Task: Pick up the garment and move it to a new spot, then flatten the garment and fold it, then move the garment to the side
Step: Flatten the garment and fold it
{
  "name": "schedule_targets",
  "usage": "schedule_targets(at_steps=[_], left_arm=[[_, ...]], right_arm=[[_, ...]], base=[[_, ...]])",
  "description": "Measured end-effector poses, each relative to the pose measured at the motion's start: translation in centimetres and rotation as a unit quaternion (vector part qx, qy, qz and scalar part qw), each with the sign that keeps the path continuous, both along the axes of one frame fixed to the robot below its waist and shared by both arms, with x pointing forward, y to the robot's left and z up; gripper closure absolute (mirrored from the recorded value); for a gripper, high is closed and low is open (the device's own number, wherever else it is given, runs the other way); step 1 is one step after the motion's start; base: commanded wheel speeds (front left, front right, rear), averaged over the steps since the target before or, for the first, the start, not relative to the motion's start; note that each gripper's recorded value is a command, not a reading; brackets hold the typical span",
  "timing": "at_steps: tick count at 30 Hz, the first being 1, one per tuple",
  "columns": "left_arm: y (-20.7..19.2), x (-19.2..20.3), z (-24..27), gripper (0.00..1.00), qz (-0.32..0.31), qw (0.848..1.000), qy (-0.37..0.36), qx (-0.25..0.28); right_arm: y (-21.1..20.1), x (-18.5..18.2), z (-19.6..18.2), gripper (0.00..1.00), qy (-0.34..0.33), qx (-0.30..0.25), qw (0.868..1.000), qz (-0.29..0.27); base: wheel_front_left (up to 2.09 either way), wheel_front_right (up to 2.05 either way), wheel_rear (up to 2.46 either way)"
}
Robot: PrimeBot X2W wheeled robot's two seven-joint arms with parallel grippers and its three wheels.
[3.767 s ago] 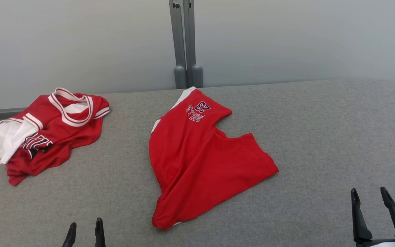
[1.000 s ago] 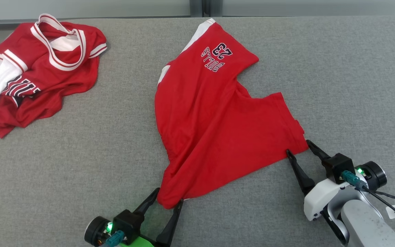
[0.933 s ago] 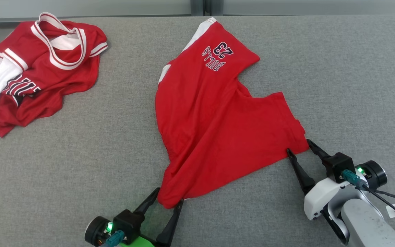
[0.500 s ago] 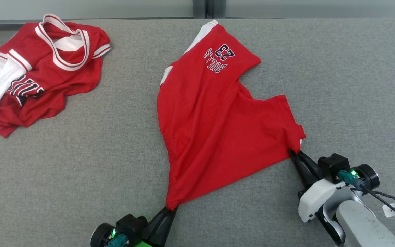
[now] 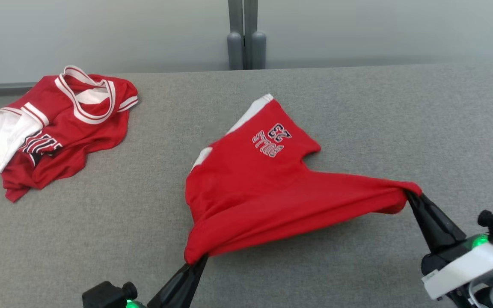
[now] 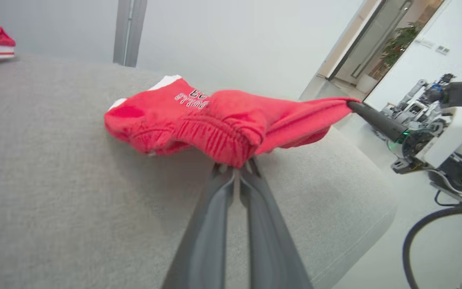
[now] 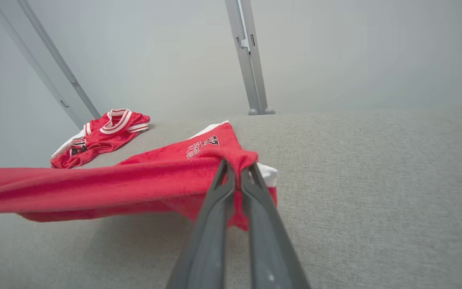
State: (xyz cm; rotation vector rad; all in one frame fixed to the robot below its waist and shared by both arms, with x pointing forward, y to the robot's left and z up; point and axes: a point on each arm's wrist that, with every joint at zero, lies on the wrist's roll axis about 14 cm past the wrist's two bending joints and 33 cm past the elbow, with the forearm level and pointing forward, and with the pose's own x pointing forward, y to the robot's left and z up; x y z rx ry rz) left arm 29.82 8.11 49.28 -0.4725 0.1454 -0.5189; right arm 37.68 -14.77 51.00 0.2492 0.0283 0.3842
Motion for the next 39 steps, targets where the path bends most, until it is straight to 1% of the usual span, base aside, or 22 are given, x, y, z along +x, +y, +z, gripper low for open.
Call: schedule_targets(at_steps=[3, 6, 9, 13, 14, 16, 18, 20, 21, 23, 25, 28, 30, 31, 32, 34, 37, 39], left_arm=[[-0.7, -0.4, 3.8, 1.00, -0.022, 0.999, -0.030, -0.019], [-1.7, -0.8, 6.9, 1.00, -0.053, 0.997, -0.057, -0.019], [-2.8, -0.7, 10.0, 1.00, -0.083, 0.993, -0.085, -0.022], [-3.7, 1.5, 13.6, 1.00, -0.117, 0.984, -0.135, 0.000], [-4.1, 2.4, 14.7, 1.00, -0.125, 0.982, -0.142, -0.008], [-4.5, 4.6, 16.9, 1.00, -0.141, 0.976, -0.165, 0.001], [-4.7, 7.6, 19.3, 1.00, -0.141, 0.972, -0.190, 0.003], [-4.4, 11.6, 21.2, 1.00, -0.121, 0.967, -0.221, 0.046], [-4.4, 13.7, 22.2, 1.00, -0.115, 0.966, -0.227, 0.048], [-5.1, 18.0, 23.4, 1.00, -0.106, 0.969, -0.221, 0.038], [-5.4, 22.2, 24.5, 1.00, -0.089, 0.971, -0.222, 0.032], [-4.8, 28.1, 26.0, 1.00, -0.042, 0.971, -0.235, 0.009], [-4.2, 31.4, 25.6, 1.00, -0.016, 0.969, -0.247, 0.012], [-3.8, 33.0, 24.7, 1.00, -0.003, 0.968, -0.250, 0.014], [-3.6, 34.4, 23.4, 1.00, 0.008, 0.968, -0.250, 0.020], [-3.5, 36.3, 20.5, 1.00, 0.015, 0.970, -0.240, 0.012], [-3.4, 38.3, 13.5, 1.00, 0.018, 0.981, -0.191, 0.034], [-3.9, 37.6, 6.8, 1.00, -0.001, 0.990, -0.134, 0.054]], right_arm=[[-1.4, -1.6, 3.4, 1.00, -0.026, 0.009, 1.000, -0.007], [-2.3, -3.2, 6.8, 1.00, -0.052, 0.015, 0.998, -0.011], [-3.2, -4.4, 11.0, 1.00, -0.097, 0.019, 0.995, -0.019], [-4.9, -4.0, 15.4, 1.00, -0.150, 0.018, 0.988, -0.043], [-5.3, -3.6, 16.6, 1.00, -0.163, 0.018, 0.985, -0.048], [-6.0, -2.1, 19.0, 1.00, -0.190, 0.030, 0.980, -0.054], [-6.7, 0.0, 20.8, 1.00, -0.205, 0.016, 0.977, -0.062], [-7.0, 2.8, 22.2, 1.00, -0.210, 0.028, 0.975, -0.067], [-7.1, 4.6, 23.0, 1.00, -0.214, 0.024, 0.974, -0.072], [-7.2, 8.6, 24.7, 1.00, -0.222, 0.029, 0.971, -0.087], [-7.3, 12.2, 26.1, 1.00, -0.233, 0.023, 0.966, -0.108], [-6.0, 17.4, 28.6, 1.00, -0.267, 0.062, 0.955, -0.117], [-5.1, 20.4, 28.6, 1.00, -0.279, 0.077, 0.949, -0.122], [-4.7, 22.0, 27.7, 1.00, -0.277, 0.083, 0.949, -0.126], [-4.4, 23.5, 26.3, 1.00, -0.268, 0.085, 0.951, -0.127], [-3.7, 25.8, 22.8, 1.00, -0.243, 0.087, 0.958, -0.127], [-2.6, 28.0, 16.0, 1.00, -0.187, 0.092, 0.971, -0.120], [-2.0, 27.8, 8.7, 1.00, -0.116, 0.078, 0.984, -0.114]], base=[[0.00, 0.00, 0.00], [0.00, 0.00, 0.00], [0.00, 0.00, 0.00], [0.00, 0.00, 0.00], [0.00, 0.00, 0.00], [0.00, 0.00, 0.00], [0.00, 0.00, 0.00], [0.00, 0.00, 0.00], [0.00, 0.00, 0.00], [0.00, 0.00, 0.00], [0.00, 0.00, 0.00], [0.00, 0.00, 0.00], [0.00, 0.00, 0.00], [0.00, 0.00, 0.00], [0.00, 0.00, 0.00], [0.00, 0.00, 0.00], [0.00, 0.00, 0.00], [0.00, 0.00, 0.00]])
